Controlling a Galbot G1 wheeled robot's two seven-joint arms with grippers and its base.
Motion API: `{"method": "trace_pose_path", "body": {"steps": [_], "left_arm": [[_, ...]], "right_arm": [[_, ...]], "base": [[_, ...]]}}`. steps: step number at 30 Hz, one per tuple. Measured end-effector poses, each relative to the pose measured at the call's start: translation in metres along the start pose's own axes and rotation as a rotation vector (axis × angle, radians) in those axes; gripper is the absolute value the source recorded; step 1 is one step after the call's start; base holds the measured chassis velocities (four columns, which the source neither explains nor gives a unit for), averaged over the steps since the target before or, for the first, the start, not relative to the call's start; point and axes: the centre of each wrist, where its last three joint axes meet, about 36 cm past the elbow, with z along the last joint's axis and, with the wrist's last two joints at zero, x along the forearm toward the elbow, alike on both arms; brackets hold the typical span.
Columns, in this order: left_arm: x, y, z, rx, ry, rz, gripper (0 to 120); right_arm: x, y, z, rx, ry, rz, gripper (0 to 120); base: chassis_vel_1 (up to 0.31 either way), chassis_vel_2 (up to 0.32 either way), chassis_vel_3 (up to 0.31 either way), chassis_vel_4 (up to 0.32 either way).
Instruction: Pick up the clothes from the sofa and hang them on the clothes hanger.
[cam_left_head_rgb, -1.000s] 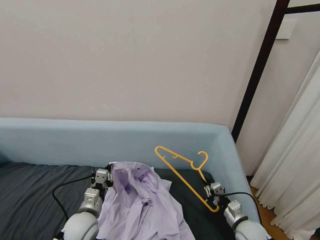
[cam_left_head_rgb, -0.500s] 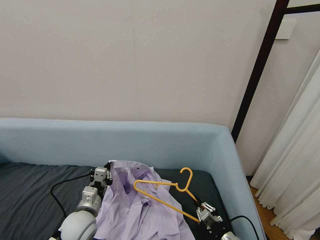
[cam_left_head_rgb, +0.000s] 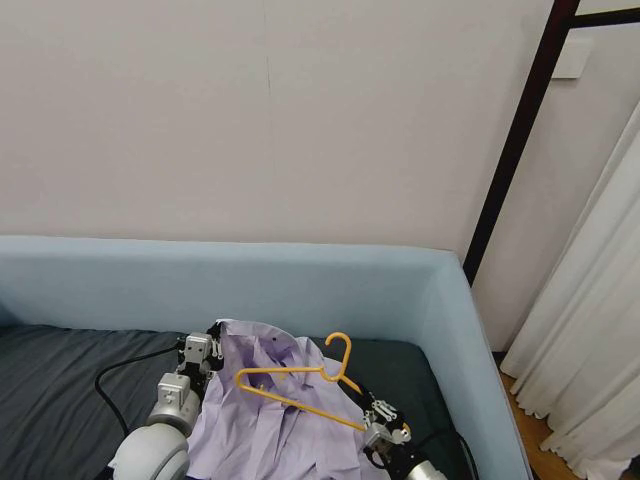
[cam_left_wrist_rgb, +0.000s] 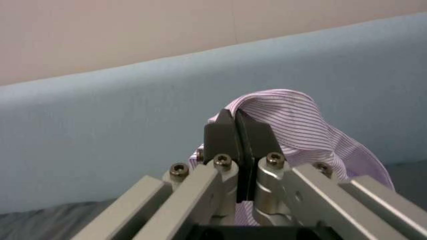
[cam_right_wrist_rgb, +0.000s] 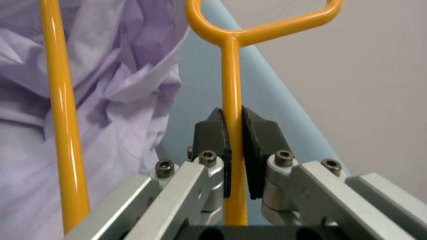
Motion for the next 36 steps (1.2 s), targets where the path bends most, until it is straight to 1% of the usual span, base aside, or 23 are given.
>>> {"method": "trace_pose_path", "body": {"steps": [5, 6, 13, 19, 25, 31, 36], "left_arm": [[0.003, -0.006, -0.003, 0.013, 0.0, 0.012, 0], [0.005, -0.009, -0.004, 0.022, 0.003, 0.02, 0], [0.009, -0.013, -0.008, 0.044, 0.01, 0.028, 0], [0.009, -0.011, -0.01, 0.04, 0.008, 0.026, 0], [0.009, -0.012, -0.013, 0.042, 0.005, 0.032, 0], [0.013, -0.018, -0.016, 0.055, 0.006, 0.051, 0], [0.017, -0.027, -0.015, 0.081, 0.019, 0.066, 0]], "right_arm": [[-0.011, 0.01, 0.001, 0.052, 0.014, 0.053, 5], [-0.018, 0.012, 0.0, 0.074, 0.013, 0.079, 5], [-0.033, 0.011, 0.003, 0.133, 0.004, 0.1, 5], [-0.033, 0.002, 0.014, 0.2, 0.001, 0.105, 5], [-0.032, -0.003, 0.028, 0.281, 0.025, 0.107, 5], [-0.039, 0.004, 0.031, 0.308, 0.034, 0.112, 5], [-0.052, 0.015, 0.024, 0.281, 0.025, 0.118, 5]], "base": [[0.0, 0.0, 0.0, 0.0], [0.0, 0.0, 0.0, 0.0], [0.0, 0.0, 0.0, 0.0], [0.0, 0.0, 0.0, 0.0], [0.0, 0.0, 0.0, 0.0], [0.0, 0.0, 0.0, 0.0], [0.0, 0.0, 0.0, 0.0]]}}
